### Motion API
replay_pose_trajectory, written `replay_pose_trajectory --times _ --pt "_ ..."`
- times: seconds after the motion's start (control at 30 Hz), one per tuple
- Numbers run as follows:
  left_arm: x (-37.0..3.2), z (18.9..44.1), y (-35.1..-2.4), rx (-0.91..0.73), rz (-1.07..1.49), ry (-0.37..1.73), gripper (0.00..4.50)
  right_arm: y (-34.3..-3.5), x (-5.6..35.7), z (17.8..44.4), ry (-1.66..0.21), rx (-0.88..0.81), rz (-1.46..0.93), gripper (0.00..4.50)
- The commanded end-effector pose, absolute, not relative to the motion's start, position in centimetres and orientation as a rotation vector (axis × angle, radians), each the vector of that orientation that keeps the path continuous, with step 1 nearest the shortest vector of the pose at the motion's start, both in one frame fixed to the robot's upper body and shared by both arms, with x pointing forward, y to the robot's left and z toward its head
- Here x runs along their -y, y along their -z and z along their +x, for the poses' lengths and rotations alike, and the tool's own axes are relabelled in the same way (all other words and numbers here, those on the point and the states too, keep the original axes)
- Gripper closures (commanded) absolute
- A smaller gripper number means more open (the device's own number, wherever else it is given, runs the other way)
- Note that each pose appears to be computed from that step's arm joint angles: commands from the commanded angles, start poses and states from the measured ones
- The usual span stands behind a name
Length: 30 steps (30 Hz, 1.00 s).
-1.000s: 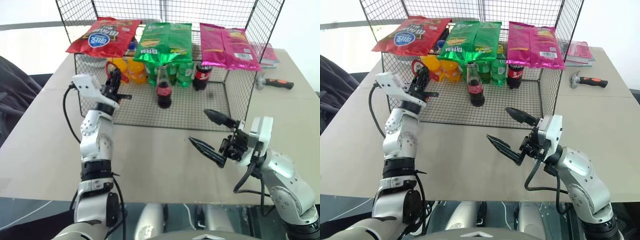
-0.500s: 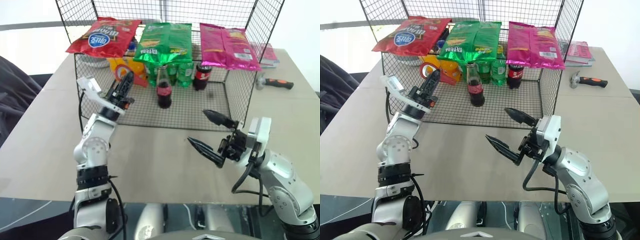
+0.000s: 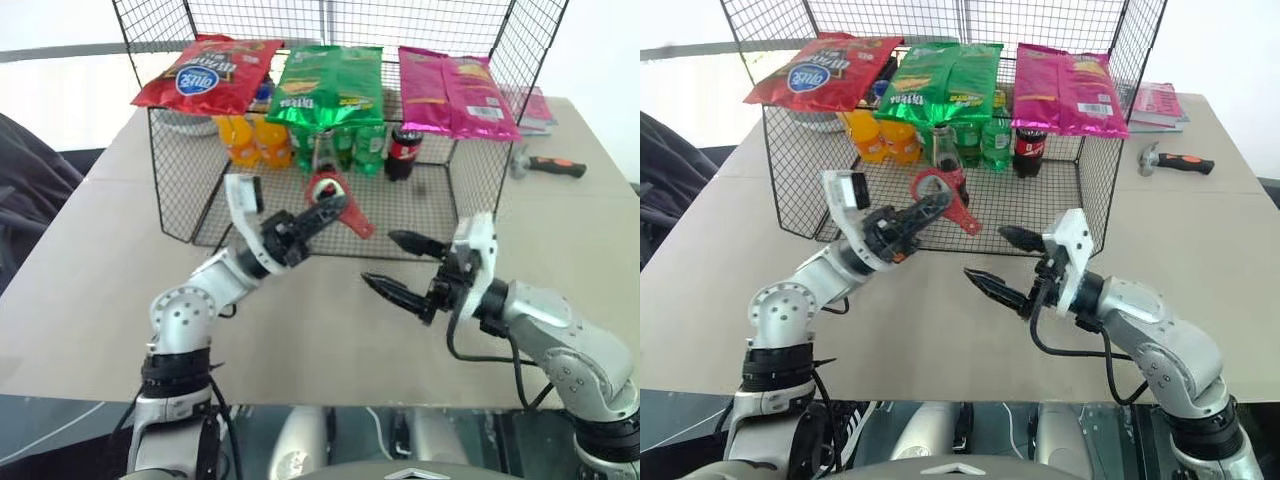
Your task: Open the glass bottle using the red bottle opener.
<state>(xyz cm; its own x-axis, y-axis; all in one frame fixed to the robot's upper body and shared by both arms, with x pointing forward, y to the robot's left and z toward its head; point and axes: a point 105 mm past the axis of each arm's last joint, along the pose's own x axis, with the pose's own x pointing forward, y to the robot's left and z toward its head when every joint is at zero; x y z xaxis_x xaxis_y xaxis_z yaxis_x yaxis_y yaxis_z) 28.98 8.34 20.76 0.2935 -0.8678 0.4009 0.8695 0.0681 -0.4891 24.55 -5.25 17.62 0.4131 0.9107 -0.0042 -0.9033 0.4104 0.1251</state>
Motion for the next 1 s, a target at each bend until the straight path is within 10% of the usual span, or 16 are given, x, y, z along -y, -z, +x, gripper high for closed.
replay_pose_trajectory --times 0.03,0.5,0.87,1.0 --pt "-7.2 28.4 -21.0 -0.016 -0.704 1.398 4.43 -18.0 4.4 23.7 -1.224 -0.179 0.151 0.00" --pt "-6.8 28.1 -18.8 -0.108 -0.636 1.462 4.43 -19.7 3.3 23.3 -1.294 -0.272 0.294 0.00" --pt "-7.1 28.8 -18.5 -0.096 -0.607 1.442 4.50 -19.0 3.7 22.8 -1.295 -0.307 0.262 4.41" --pt "-7.1 28.9 -18.7 -0.084 -0.626 1.436 4.50 -18.7 3.9 22.7 -1.295 -0.318 0.250 4.47"
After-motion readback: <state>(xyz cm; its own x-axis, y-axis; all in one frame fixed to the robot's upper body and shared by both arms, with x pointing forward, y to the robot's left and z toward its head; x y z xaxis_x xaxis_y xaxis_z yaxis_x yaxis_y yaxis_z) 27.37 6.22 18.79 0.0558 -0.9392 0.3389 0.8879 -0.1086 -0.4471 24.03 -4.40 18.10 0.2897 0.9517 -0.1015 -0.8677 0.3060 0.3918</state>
